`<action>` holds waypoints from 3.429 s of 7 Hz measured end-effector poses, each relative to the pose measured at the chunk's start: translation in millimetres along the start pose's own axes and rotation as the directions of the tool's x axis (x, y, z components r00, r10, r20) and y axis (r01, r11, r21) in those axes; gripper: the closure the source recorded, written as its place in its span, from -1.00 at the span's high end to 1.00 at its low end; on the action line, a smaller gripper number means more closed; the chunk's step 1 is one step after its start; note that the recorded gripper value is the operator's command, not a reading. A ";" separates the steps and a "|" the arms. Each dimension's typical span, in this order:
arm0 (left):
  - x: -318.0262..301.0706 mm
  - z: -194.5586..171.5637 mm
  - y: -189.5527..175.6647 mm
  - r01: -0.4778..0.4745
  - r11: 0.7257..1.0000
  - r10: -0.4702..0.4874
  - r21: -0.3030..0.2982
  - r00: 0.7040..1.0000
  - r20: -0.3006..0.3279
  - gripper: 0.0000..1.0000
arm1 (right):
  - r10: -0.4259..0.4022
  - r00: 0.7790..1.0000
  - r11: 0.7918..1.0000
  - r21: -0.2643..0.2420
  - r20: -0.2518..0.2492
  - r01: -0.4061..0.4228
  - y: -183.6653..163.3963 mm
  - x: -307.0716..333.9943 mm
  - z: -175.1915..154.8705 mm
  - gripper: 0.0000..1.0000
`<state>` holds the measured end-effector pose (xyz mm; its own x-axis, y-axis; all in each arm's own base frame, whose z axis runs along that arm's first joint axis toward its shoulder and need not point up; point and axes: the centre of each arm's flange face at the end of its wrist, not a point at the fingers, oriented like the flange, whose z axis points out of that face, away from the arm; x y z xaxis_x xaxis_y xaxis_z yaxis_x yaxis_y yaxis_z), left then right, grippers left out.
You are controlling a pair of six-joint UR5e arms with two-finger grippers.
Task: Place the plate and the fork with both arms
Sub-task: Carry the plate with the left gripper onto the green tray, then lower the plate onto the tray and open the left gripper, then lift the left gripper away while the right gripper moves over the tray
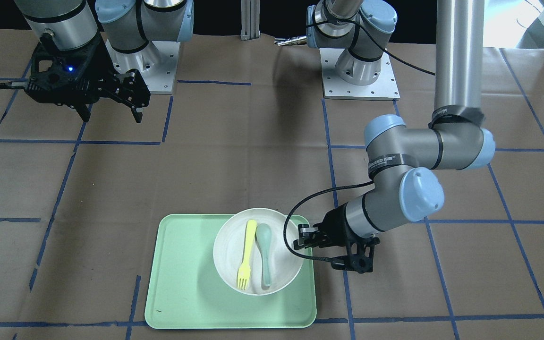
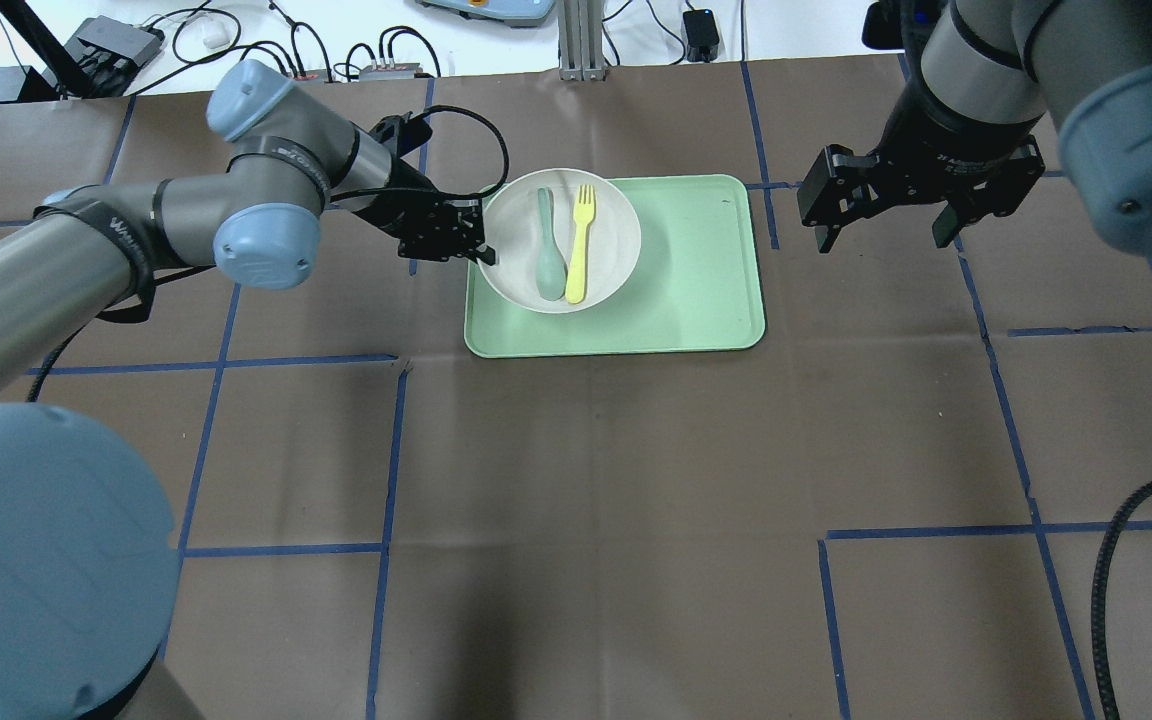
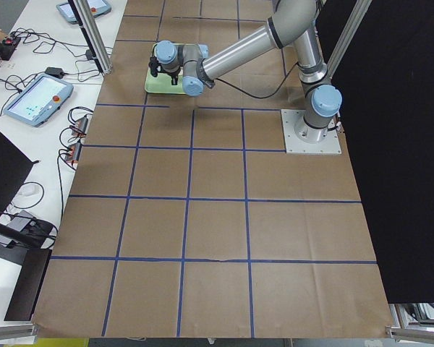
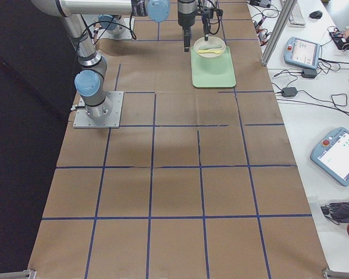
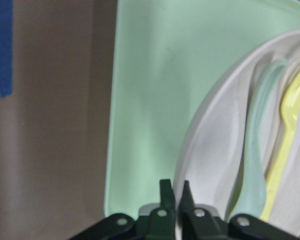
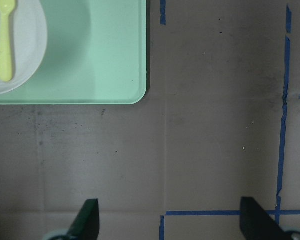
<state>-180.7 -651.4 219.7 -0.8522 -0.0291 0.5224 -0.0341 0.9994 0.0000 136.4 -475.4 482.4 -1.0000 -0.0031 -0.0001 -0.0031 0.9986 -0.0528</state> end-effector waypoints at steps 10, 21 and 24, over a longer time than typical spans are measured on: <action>12.9 52.4 -30.3 0.034 0.999 -0.034 -0.035 0.999 0.008 0.99 | 0.000 1.000 1.000 0.001 0.000 0.000 0.0 -0.1 -0.1 1.00; 98.3 -284.4 193.6 -0.088 0.978 0.157 -0.188 0.906 0.393 0.99 | -0.003 1.000 1.000 0.013 -0.002 0.003 -37.7 -9.7 -0.5 1.00; 94.7 -282.6 226.3 -0.038 0.984 0.106 -0.173 0.910 0.400 0.99 | -0.013 1.000 1.000 0.011 -0.002 0.013 -87.8 -69.3 20.9 1.00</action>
<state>-121.6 -422.9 510.1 -0.9884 0.0721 0.1339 0.0894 0.9877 0.1281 206.0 -563.9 466.1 -0.9999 -0.0162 0.0027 -0.0163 0.9978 -0.0635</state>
